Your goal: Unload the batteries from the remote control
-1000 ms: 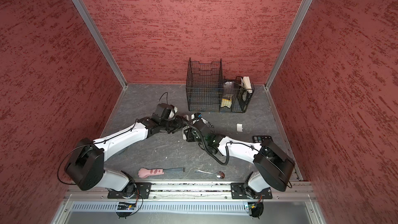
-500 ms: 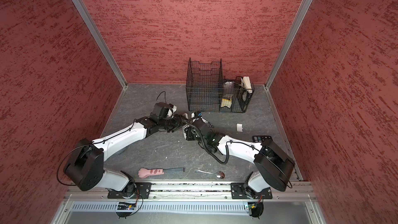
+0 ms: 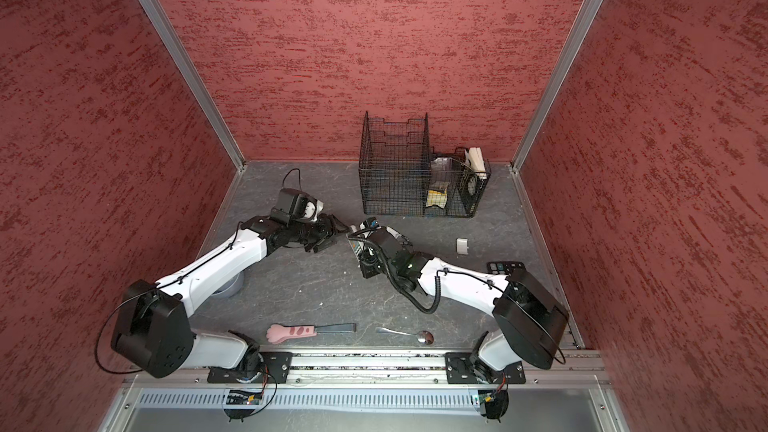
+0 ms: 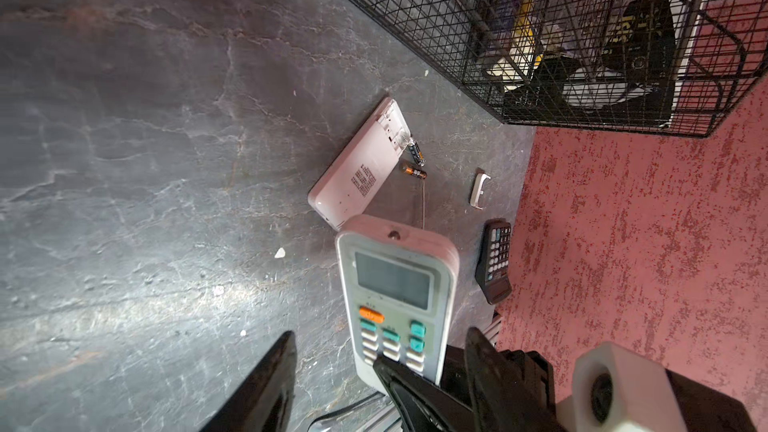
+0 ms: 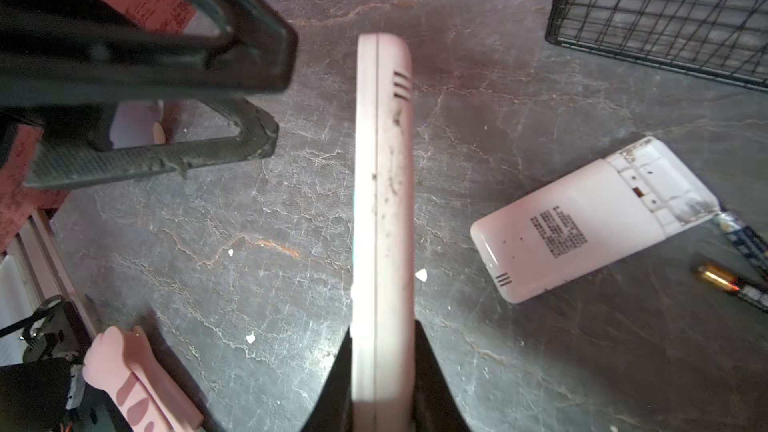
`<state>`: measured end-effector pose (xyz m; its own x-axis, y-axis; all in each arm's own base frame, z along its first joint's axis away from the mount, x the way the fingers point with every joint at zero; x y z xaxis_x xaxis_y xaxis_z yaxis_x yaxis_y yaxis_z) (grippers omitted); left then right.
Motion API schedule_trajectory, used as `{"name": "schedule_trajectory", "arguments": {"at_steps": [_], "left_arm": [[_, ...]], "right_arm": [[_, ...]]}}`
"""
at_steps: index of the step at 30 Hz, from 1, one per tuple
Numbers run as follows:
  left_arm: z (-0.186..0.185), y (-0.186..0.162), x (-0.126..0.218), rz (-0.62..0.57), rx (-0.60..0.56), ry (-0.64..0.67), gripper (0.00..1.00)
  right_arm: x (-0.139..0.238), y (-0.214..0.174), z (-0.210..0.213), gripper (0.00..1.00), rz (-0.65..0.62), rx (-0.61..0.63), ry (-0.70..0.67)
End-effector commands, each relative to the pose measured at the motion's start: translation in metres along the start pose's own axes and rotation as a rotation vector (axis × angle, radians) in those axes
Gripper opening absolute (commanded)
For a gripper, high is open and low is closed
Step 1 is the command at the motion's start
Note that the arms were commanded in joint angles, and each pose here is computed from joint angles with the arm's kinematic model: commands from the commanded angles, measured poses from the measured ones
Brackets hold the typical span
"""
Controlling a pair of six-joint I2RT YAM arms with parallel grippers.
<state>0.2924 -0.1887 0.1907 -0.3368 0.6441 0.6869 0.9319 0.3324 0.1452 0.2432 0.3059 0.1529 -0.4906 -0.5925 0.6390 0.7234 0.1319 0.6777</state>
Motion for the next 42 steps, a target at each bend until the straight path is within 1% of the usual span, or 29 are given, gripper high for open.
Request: {"name": "schedule_trajectory", "arguments": {"at_steps": [1,6,12,14,17,19,22,26,36,42], "left_arm": [[0.0,-0.008,0.009,0.067,0.039,0.0,0.64],[0.002,-0.017,0.007,0.194,0.13,-0.018,0.66],[0.002,-0.021,0.013,0.226,0.205,-0.026,0.66],[0.002,-0.024,0.013,0.243,0.222,-0.03,0.64],[0.005,-0.03,0.012,0.281,0.247,-0.027,0.57],[0.008,-0.034,0.01,0.308,0.265,-0.029,0.52],[0.015,-0.042,0.008,0.347,0.289,-0.015,0.46],[0.028,-0.047,0.009,0.385,0.317,0.013,0.45],[0.035,-0.047,0.011,0.411,0.309,0.032,0.36],[0.04,-0.048,0.009,0.419,0.31,0.033,0.34]], "right_arm": [[0.018,0.012,0.016,0.0,-0.035,0.124,0.037],[0.023,0.011,0.023,0.0,-0.009,0.29,-0.015],[0.028,0.003,0.035,0.0,0.008,0.448,-0.062],[0.03,0.003,0.039,0.0,0.0,0.481,-0.079],[0.032,0.004,0.046,0.0,-0.015,0.528,-0.099],[0.033,0.006,0.05,0.0,-0.026,0.552,-0.116],[0.036,0.01,0.056,0.0,-0.048,0.584,-0.133],[0.031,0.01,0.061,0.0,-0.047,0.615,-0.15],[0.029,0.013,0.071,0.0,-0.058,0.682,-0.183],[0.033,0.02,0.078,0.0,-0.086,0.699,-0.18]]}}
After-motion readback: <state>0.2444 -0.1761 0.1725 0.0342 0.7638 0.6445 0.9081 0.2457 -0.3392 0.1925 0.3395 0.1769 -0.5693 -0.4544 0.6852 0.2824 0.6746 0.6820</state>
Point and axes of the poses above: each gripper's point midway between its finger pads, its own x axis back along the fingers, its own z axis along the line the jaws close on, y = z × x, the point moved 4 cm from there along x, back along the fingers, and after that the axes turned 3 degrees about -x, right-handed, at the moved point
